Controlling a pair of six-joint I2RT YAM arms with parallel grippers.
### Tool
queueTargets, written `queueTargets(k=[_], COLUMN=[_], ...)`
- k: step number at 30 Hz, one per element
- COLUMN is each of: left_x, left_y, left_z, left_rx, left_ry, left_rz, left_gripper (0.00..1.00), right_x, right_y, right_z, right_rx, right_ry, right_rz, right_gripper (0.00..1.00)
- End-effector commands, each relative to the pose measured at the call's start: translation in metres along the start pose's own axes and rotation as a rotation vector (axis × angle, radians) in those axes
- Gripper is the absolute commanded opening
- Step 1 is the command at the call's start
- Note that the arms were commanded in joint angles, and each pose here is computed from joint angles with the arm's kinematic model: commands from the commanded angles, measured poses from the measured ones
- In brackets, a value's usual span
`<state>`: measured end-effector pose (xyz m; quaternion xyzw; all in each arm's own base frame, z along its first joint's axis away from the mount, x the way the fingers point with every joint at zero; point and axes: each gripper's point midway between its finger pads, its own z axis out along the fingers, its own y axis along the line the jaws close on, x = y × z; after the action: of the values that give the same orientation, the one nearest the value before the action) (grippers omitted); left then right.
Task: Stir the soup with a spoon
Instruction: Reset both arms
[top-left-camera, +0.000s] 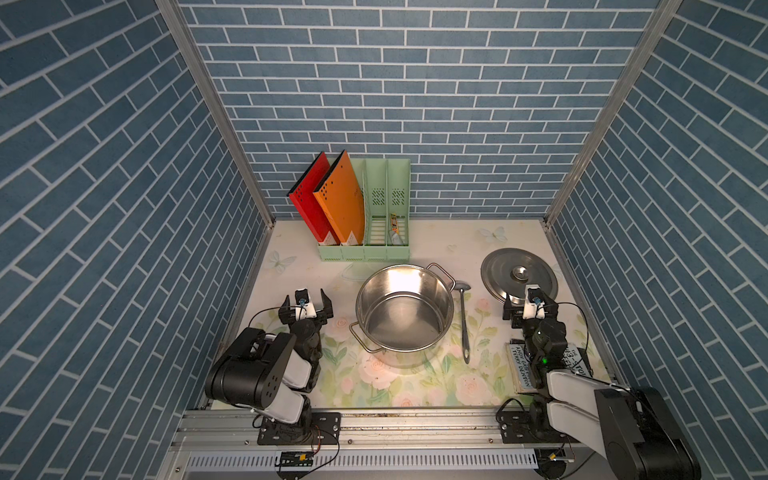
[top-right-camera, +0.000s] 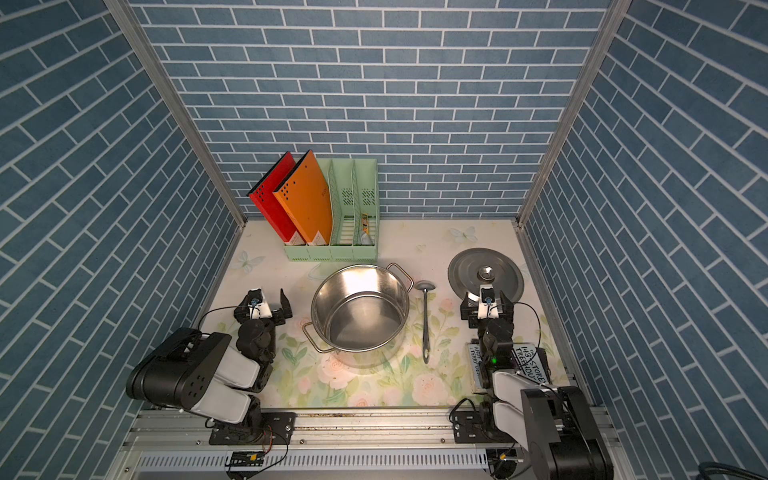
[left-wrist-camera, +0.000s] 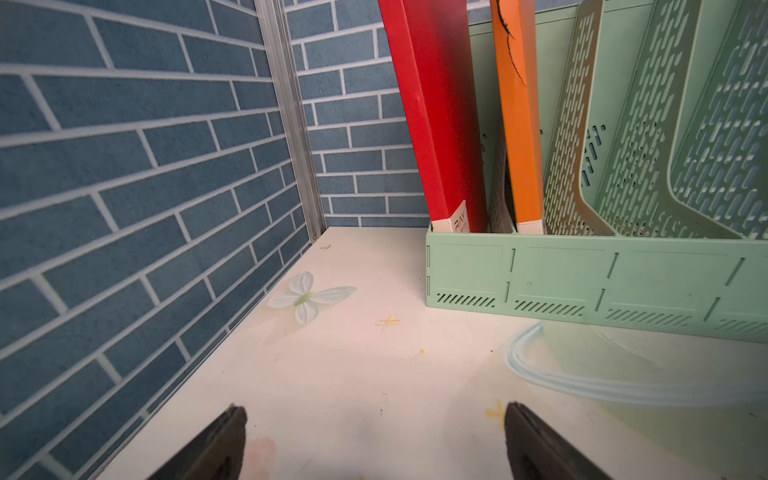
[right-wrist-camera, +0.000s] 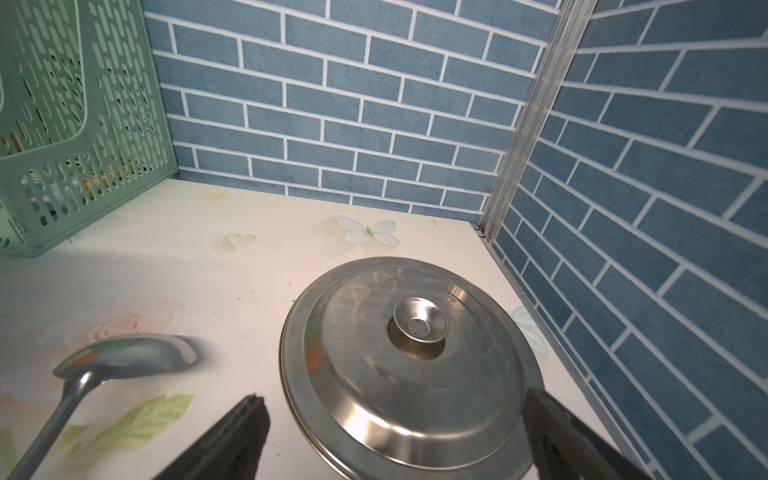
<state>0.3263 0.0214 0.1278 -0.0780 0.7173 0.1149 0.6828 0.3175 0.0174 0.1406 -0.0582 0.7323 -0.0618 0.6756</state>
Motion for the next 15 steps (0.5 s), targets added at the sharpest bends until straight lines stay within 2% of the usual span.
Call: queueTargets(k=[1,3,9,15], left_x=[-0.011,-0.008,-0.008,-0.008], left_y=[0.000,0.006,0.010,0.009], left_z=[0.023,0.035,0.034,0.035], left_rx=[-0.007,-0.021,-0.035,-0.034], left_ry=[-0.002,0.032,0.030,0.032], left_rz=[-0.058,-0.092,-0.103,-0.097], left_gripper=[1.00,1.00,1.00,1.00], right_x=[-0.024,-0.021,0.007,0.012], right_y=[-0.003,0.000,0.005,-0.001], right_z=[0.002,0.011,0.040,0.058], right_rx=[0.013,0.006,-0.003,-0.037], right_ry=[-0.119,-0.116,-0.005,0.045], right_rz=[0.040,0.032,0.023,0.073], right_gripper=[1.00,1.00,1.00,1.00])
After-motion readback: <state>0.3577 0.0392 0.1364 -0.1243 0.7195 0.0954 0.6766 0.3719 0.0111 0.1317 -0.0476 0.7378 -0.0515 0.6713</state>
